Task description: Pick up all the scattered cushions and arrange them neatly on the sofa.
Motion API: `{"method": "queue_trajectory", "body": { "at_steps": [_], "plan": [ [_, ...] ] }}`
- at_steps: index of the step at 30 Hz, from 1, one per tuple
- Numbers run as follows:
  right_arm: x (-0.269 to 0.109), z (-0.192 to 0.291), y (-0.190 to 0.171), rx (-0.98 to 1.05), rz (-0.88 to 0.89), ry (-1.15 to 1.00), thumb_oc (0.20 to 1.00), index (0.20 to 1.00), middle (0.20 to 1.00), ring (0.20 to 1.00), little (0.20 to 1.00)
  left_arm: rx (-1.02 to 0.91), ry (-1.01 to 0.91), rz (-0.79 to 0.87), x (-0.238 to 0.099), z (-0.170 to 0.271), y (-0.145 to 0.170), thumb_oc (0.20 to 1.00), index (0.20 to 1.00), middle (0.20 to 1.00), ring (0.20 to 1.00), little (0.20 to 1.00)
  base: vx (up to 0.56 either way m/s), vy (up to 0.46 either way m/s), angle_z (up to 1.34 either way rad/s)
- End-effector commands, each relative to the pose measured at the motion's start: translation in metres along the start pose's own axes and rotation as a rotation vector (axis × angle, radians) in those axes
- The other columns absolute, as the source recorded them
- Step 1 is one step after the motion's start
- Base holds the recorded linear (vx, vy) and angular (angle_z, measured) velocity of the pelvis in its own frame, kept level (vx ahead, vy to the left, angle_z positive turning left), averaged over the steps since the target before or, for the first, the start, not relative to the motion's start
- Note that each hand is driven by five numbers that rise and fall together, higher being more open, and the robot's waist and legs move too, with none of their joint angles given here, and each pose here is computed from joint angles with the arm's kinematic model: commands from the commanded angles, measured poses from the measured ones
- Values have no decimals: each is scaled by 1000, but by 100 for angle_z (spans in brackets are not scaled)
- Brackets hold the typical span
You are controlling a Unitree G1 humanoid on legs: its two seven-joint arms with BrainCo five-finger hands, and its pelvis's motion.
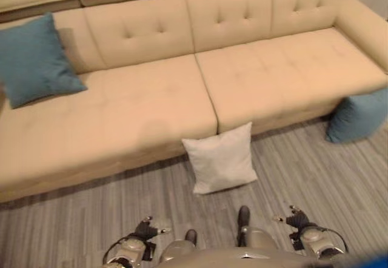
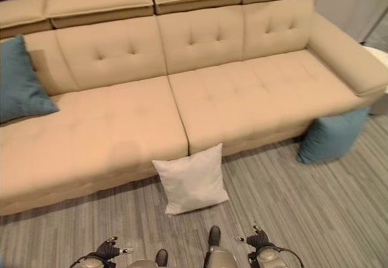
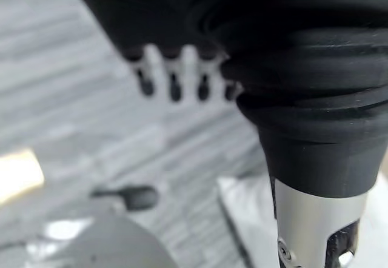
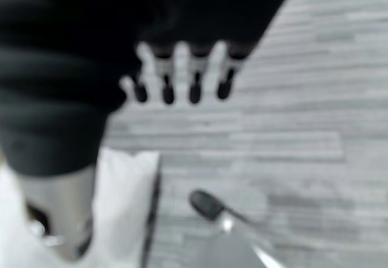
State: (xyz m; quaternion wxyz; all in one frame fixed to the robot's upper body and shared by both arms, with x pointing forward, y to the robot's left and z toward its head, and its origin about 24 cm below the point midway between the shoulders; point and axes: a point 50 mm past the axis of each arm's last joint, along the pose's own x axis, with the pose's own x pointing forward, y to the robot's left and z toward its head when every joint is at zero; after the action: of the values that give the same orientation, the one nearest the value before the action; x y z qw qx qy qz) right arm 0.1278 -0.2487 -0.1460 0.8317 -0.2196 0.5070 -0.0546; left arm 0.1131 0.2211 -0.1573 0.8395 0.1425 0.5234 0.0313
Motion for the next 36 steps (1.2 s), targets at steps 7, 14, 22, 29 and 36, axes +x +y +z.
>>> {"method": "queue_trajectory", "body": {
  "at_steps": [7,14,22,29,36],
  "plan": [
    [2,1,-17,-6,-51,-13,1000,1000,1000,1000,1000,55,-100,-2,4,28,4,1000,1000,1000,1000,1000,40,-141,35],
    [1,-3,-14,29,-45,2,1000,1000,1000,1000,1000,46,-62,9,2,15,9,1000,1000,1000,1000,1000,132,18,43],
    [1,3,-2,2,-10,-17,1000,1000,1000,1000,1000,47,-14,33,1,2,20,1000,1000,1000,1000,1000,133,142,-21],
    [3,15,-5,-15,-17,-56,1000,1000,1000,1000,1000,47,-64,72,2,17,34,1000,1000,1000,1000,1000,51,69,-20],
    [2,10,-8,-36,-26,-42,1000,1000,1000,1000,1000,20,-47,79,2,12,32,1000,1000,1000,1000,1000,45,-51,3]
  ]
}}
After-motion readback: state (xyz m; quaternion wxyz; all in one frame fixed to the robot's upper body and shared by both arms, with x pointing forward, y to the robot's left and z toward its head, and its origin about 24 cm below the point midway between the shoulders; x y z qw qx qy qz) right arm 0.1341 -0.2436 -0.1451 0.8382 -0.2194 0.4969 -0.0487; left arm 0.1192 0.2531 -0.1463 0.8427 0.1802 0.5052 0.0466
